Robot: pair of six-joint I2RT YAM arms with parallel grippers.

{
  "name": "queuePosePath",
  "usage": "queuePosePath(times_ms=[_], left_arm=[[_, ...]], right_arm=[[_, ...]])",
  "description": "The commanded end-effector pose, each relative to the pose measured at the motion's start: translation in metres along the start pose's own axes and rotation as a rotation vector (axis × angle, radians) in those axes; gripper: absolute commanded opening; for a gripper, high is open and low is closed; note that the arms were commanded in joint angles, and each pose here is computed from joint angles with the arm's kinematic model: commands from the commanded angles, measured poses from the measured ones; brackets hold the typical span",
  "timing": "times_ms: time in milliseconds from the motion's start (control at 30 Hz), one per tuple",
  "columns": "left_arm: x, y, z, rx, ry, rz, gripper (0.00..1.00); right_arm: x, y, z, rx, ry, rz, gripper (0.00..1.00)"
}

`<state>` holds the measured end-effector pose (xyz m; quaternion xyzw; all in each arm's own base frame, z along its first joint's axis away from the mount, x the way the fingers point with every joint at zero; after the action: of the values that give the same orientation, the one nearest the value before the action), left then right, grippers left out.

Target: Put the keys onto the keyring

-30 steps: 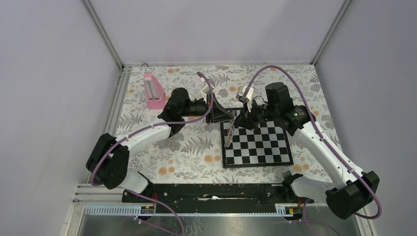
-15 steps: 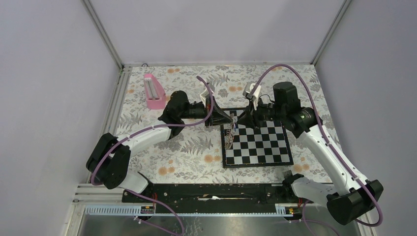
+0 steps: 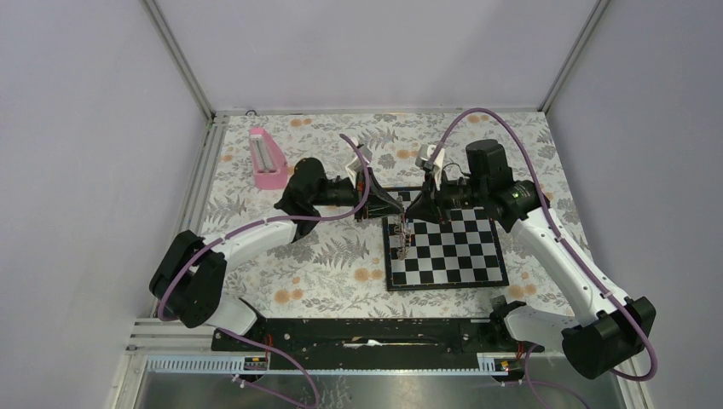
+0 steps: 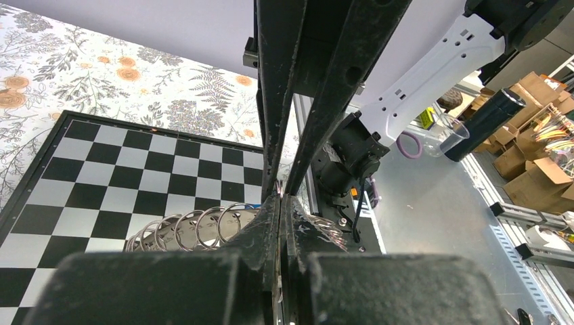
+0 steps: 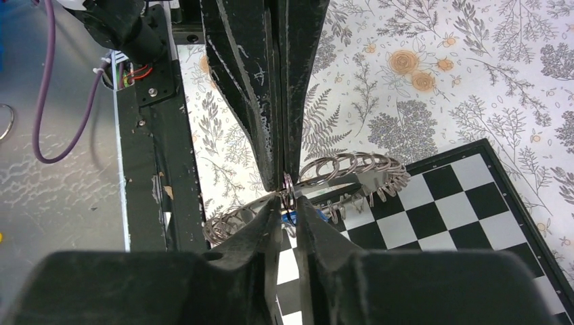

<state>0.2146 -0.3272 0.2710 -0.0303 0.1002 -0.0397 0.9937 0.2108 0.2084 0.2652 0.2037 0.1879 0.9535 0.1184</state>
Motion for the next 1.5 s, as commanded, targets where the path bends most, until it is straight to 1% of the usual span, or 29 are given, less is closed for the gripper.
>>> queuePosePath(times_ms=[0,133,267,300,433,533,633,733,900,1100,1300,1467], left_arm=[[-0.007,0.002,0.012,-0.041,-0.1,-0.037,0.0],[-0.006,0.001,0.012,-0.039,-0.106,-0.037,0.0],[-0.003,0.001,0.008,-0.018,-0.134,-0.035,0.0],[-0.002,0.001,0.008,-0.007,-0.149,-0.032,0.02],[0.007,0.003,0.004,0.102,-0.226,-0.019,0.25],[0.011,0.006,0.003,0.175,-0.31,-0.023,0.39],[0.012,0.007,0.005,0.204,-0.377,-0.035,0.45],[0.011,0.005,0.005,0.21,-0.393,-0.05,0.48],[0.008,-0.001,0.003,0.211,-0.396,-0.075,0.47],[0.005,-0.007,-0.001,0.211,-0.386,-0.102,0.39],[0.005,-0.01,-0.002,0.196,-0.367,-0.105,0.28],[0.005,-0.01,-0.003,0.185,-0.355,-0.105,0.16]], right_arm=[[0.009,0.004,0.018,-0.047,0.038,0.043,0.16],[0.012,0.005,0.019,-0.052,0.054,0.059,0.01],[0.013,0.008,0.02,-0.047,0.067,0.051,0.0],[0.012,0.008,0.02,-0.035,0.069,0.044,0.0],[0.003,0.011,0.015,0.045,0.058,-0.012,0.0],[-0.001,0.008,0.008,0.131,0.044,-0.034,0.0],[-0.001,0.005,0.003,0.175,0.042,-0.043,0.0],[0.0,0.0,0.001,0.203,0.045,-0.043,0.0],[0.002,-0.006,0.002,0.219,0.043,-0.034,0.0],[0.002,-0.008,0.002,0.218,0.041,-0.029,0.0],[0.001,-0.01,-0.001,0.215,0.036,-0.024,0.0],[0.001,-0.012,-0.004,0.218,0.035,-0.021,0.0]])
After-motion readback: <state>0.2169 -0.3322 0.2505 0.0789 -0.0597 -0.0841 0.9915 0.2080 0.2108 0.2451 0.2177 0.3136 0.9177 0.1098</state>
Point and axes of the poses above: each gripper's point midway between its finger pads, its own y axis back along the fingers, its own x axis along the line the jaws close on, z = x × y, the point moved 3 cm from there along y, back along the fingers, and after that the axes turned 10 degrees about -y, right-handed, at the moved point
